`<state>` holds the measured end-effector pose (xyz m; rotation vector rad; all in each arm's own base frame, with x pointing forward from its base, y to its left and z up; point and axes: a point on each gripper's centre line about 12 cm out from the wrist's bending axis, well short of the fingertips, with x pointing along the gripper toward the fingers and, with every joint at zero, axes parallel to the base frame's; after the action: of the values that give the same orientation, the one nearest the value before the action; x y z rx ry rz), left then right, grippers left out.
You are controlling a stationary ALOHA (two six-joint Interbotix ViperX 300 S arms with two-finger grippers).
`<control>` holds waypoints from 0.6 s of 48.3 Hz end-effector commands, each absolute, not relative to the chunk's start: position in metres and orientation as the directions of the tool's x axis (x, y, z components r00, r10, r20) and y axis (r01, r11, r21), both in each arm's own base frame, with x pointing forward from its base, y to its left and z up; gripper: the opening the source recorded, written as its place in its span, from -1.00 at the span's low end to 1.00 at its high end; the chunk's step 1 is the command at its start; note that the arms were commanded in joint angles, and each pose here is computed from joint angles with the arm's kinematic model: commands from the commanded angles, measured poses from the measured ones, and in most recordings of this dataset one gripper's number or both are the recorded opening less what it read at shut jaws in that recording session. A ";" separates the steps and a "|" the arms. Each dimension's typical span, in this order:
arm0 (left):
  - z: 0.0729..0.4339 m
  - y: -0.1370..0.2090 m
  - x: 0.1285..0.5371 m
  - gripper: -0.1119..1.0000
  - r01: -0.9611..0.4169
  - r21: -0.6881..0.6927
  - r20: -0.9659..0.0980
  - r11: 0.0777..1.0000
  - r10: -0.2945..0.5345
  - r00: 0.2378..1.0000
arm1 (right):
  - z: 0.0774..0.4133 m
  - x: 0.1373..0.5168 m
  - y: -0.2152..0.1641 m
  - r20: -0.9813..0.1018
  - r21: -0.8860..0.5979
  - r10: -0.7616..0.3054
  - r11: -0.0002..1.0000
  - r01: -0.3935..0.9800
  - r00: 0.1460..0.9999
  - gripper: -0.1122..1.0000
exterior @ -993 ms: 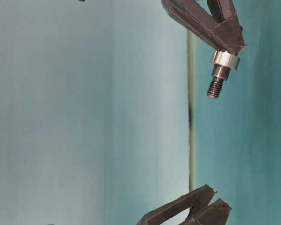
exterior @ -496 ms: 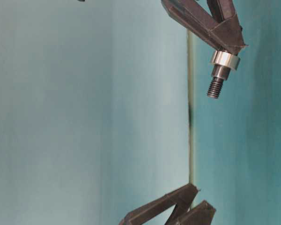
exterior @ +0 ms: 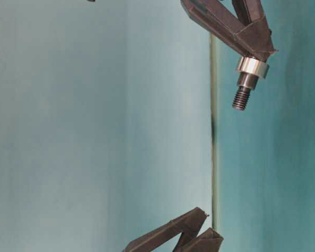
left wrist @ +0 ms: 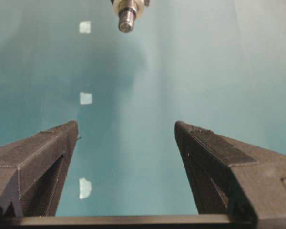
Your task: Insert the washer onto the shaft with both hands.
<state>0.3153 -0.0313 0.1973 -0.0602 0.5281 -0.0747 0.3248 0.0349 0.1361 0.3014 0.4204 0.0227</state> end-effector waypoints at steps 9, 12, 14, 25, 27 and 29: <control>0.210 -0.032 0.316 0.81 0.060 -0.080 -0.465 0.995 -0.090 0.881 | 0.145 0.328 0.036 -0.369 0.292 0.087 0.956 0.027 0.925 -0.79; 0.211 -0.032 0.316 0.81 0.060 -0.080 -0.462 0.995 -0.090 0.882 | 0.145 0.328 0.036 -0.369 0.292 0.087 0.956 0.027 0.925 -0.79; 0.212 -0.032 0.315 0.81 0.060 -0.080 -0.459 0.995 -0.091 0.884 | 0.145 0.328 0.036 -0.367 0.293 0.087 0.956 0.026 0.926 -0.79; 0.214 -0.032 0.314 0.81 0.060 -0.082 -0.454 0.995 -0.091 0.886 | 0.144 0.328 0.036 -0.369 0.292 0.087 0.956 0.027 0.925 -0.79; 0.214 -0.032 0.314 0.81 0.060 -0.082 -0.452 0.995 -0.091 0.887 | 0.145 0.328 0.036 -0.369 0.294 0.087 0.956 0.027 0.925 -0.79; 0.214 -0.032 0.314 0.81 0.060 -0.082 -0.452 0.995 -0.091 0.887 | 0.145 0.329 0.036 -0.366 0.294 0.087 0.955 0.026 0.927 -0.79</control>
<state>0.3129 -0.0310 0.2055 -0.0661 0.5022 -0.0749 0.3247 0.0354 0.1361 0.2996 0.4206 0.0246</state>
